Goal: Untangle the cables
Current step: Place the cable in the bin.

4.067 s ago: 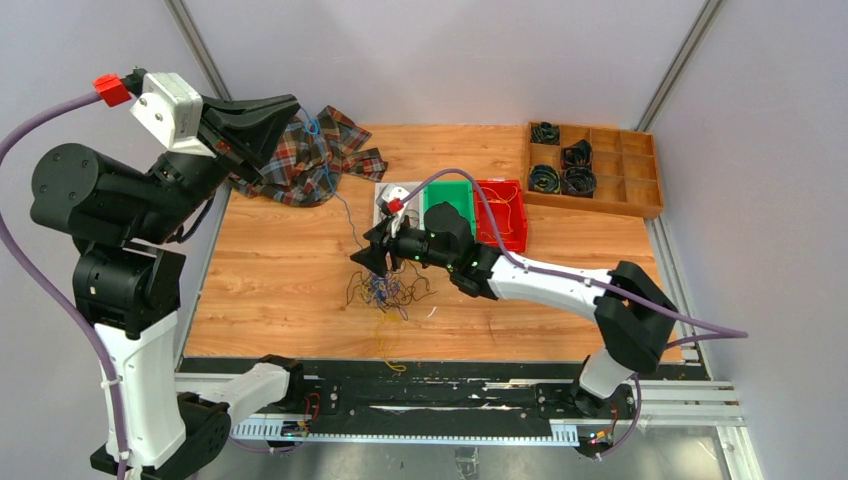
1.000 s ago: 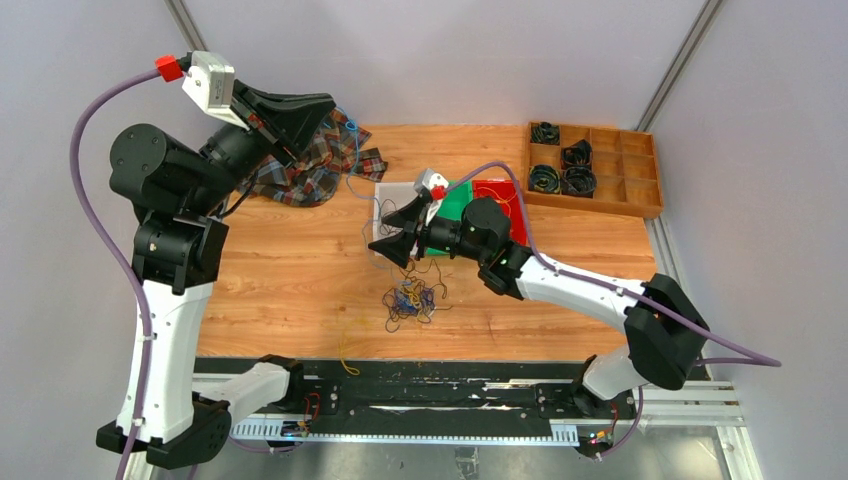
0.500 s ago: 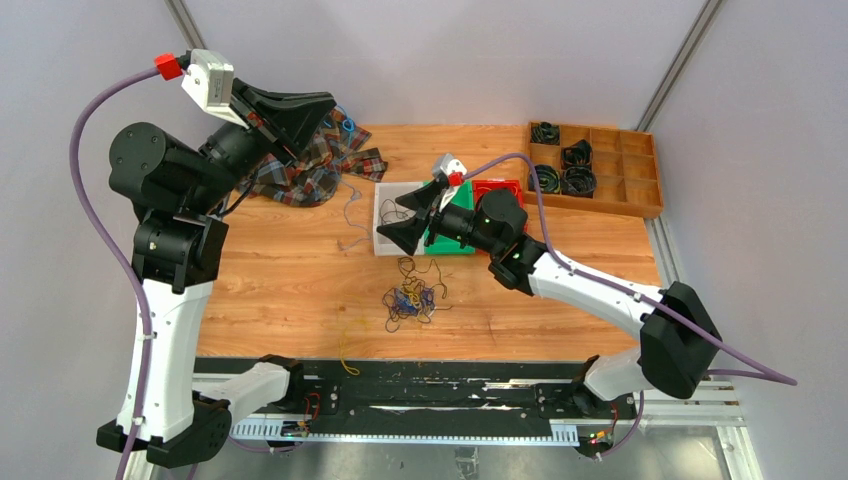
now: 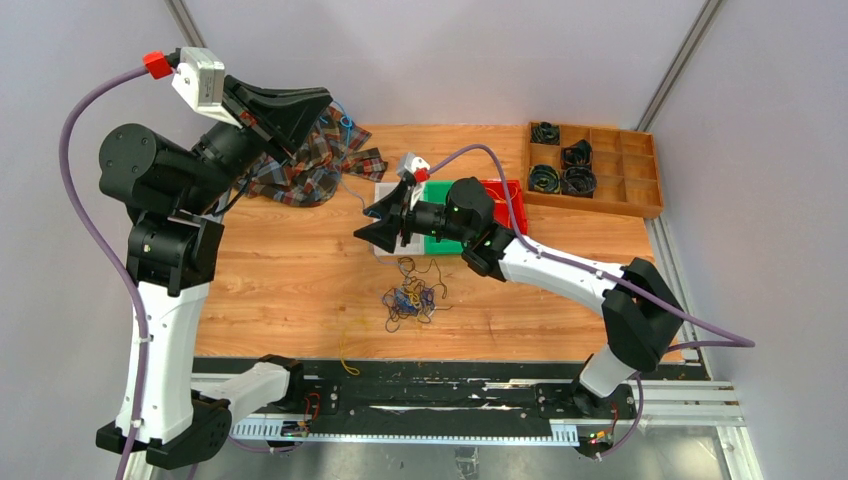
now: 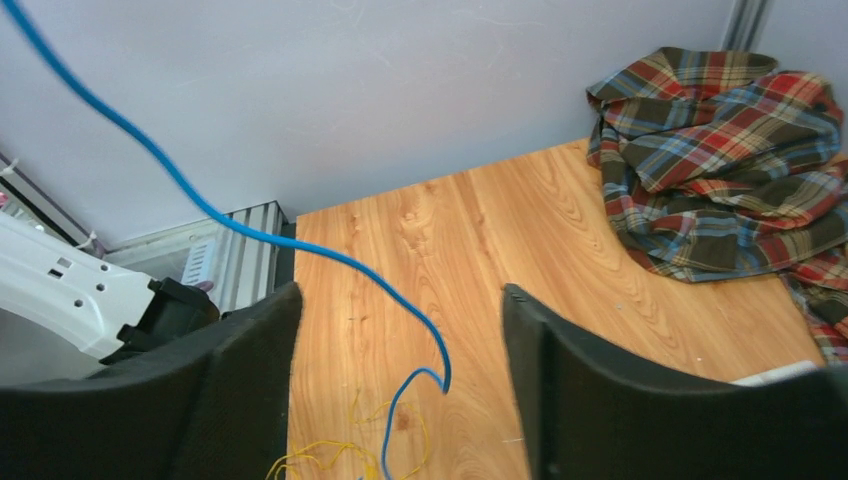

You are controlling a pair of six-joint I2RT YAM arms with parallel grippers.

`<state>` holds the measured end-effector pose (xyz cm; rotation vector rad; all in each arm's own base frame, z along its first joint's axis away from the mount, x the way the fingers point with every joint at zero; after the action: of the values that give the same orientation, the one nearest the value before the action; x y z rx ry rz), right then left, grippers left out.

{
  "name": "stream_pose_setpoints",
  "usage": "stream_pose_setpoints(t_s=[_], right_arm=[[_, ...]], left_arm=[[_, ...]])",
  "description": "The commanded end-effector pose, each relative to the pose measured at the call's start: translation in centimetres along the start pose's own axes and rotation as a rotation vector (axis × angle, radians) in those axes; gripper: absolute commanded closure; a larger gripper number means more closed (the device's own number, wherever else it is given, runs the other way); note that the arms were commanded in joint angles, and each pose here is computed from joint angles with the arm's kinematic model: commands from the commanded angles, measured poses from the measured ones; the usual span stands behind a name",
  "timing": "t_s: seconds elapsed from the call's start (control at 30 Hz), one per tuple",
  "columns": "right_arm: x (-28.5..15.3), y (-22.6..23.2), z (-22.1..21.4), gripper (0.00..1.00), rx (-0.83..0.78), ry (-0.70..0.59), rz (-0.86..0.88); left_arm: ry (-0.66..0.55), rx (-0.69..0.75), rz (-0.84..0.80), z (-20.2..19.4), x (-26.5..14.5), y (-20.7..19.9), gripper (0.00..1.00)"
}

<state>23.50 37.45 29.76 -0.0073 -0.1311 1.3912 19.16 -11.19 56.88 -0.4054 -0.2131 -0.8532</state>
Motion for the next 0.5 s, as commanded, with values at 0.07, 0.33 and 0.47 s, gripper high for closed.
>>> stream_pose_setpoints(t_s=[0.07,0.33,0.47], right_arm=[[0.0,-0.7,2.1,0.88,-0.045,-0.046,-0.054],[-3.4,-3.4,3.2,0.99,-0.046,-0.052,-0.166],[-5.2,-4.8,4.1,1.00,-0.046,-0.054,-0.204]], left_arm=[[-0.023,0.020,-0.042,1.0,-0.8,-1.5,1.00],[0.003,0.035,-0.031,-0.2,-1.7,-1.4,0.99],[0.046,0.016,-0.002,-2.1,-2.0,-0.4,1.00]])
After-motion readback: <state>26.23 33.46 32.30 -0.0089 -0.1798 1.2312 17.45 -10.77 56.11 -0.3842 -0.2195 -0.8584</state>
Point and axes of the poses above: each gripper's point midway between its finger pads, its own x axis out along the fingers, its own y axis along the line the jaws close on, z = x × y, the point moved 7 cm from there along -x, back along the fingers, and after that the axes turned 14 degrees about -x, right-handed, at the moved point
